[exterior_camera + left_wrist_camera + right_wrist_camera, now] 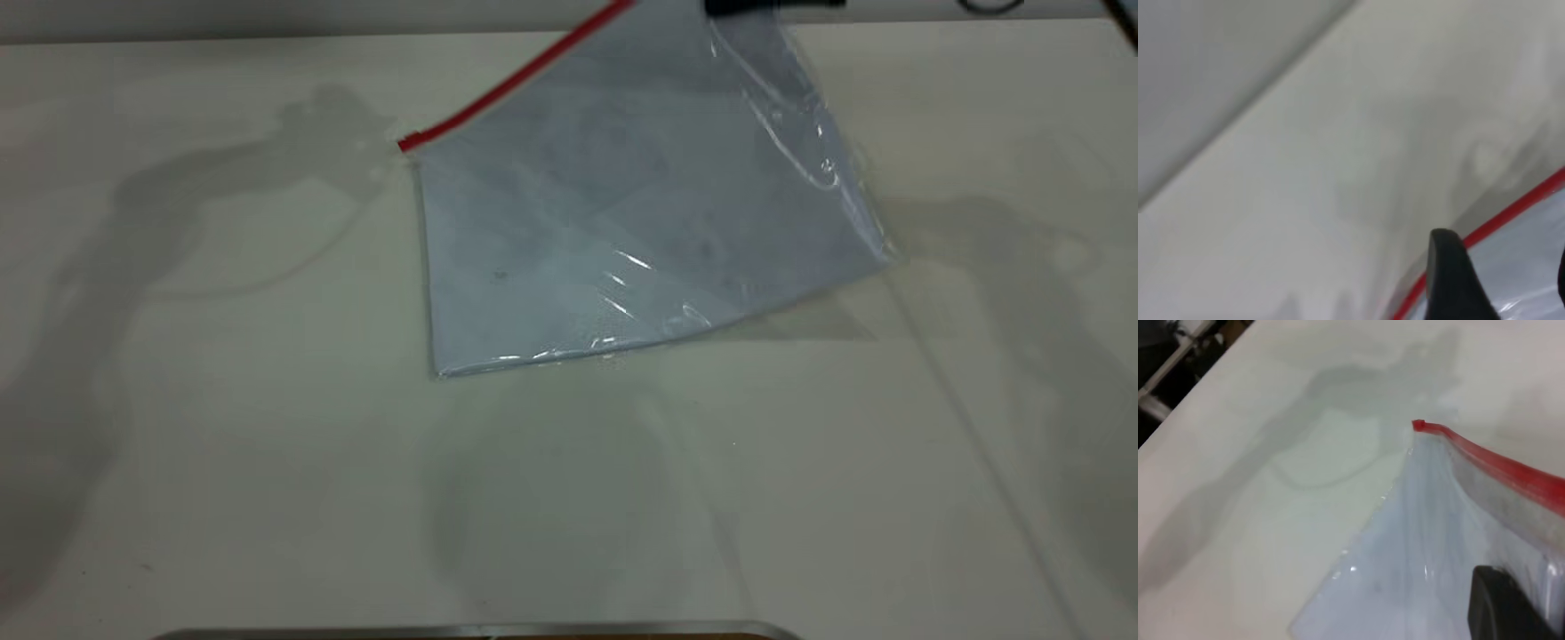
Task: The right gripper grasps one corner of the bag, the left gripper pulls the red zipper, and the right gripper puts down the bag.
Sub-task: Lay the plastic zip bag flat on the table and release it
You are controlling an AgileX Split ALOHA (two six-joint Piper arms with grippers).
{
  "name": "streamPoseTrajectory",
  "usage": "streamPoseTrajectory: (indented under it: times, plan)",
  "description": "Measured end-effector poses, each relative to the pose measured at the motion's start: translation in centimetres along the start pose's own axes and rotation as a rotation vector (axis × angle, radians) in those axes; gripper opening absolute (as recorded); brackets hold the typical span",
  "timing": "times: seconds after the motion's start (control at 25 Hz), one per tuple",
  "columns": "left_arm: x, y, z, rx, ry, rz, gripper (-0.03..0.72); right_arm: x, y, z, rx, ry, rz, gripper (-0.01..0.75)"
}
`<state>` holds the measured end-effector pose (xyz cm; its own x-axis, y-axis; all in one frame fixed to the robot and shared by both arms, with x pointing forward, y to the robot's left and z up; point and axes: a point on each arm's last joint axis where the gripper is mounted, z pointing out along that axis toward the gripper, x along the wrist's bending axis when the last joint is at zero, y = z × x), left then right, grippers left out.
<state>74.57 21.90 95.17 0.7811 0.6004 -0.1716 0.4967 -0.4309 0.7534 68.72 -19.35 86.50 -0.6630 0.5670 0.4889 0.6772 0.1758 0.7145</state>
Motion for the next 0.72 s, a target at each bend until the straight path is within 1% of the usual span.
streamPoseTrajectory:
  times: [0.04, 0.16, 0.28, 0.32, 0.4, 0.52, 0.6, 0.64, 0.72]
  plan:
    - [-0.6, 1.2, -1.0, -0.033, -0.012, -0.008, 0.452, -0.4, -0.4, 0.5, -0.004, -0.018, 0.026, 0.033]
    - [-2.6, 4.3, -4.0, -0.124, -0.061, -0.019, 0.452, -1.2, -1.7, 2.5, 0.003, -0.111, 0.079, 0.041]
    - [-4.5, 6.5, -6.7, -0.178, -0.097, 0.002, 0.452, -1.7, -2.7, 3.8, 0.047, -0.215, 0.068, 0.073]
    - [-5.0, 7.0, -7.4, -0.184, -0.105, 0.003, 0.452, -1.9, -2.9, 3.8, 0.065, -0.238, 0.054, 0.097]
    - [-6.0, 7.8, -8.6, -0.187, -0.13, -0.02, 0.452, -2.4, -3.3, 3.6, 0.109, -0.296, 0.037, 0.171]
    - [-7.5, 8.7, -10.5, -0.18, -0.177, -0.064, 0.452, -3.0, -3.8, 3.0, 0.213, -0.392, -0.008, 0.358]
    - [-8.7, 9.3, -11.8, -0.174, -0.208, -0.078, 0.452, -3.0, -3.7, 2.2, 0.294, -0.439, -0.063, 0.471]
    - [-9.4, 9.7, -12.6, -0.173, -0.22, -0.077, 0.452, -2.8, -3.3, 1.7, 0.315, -0.459, -0.057, 0.52]
    - [-10.8, 10.5, -14.3, -0.177, -0.234, -0.065, 0.452, -2.1, -2.6, 0.4, 0.392, -0.484, -0.067, 0.574]
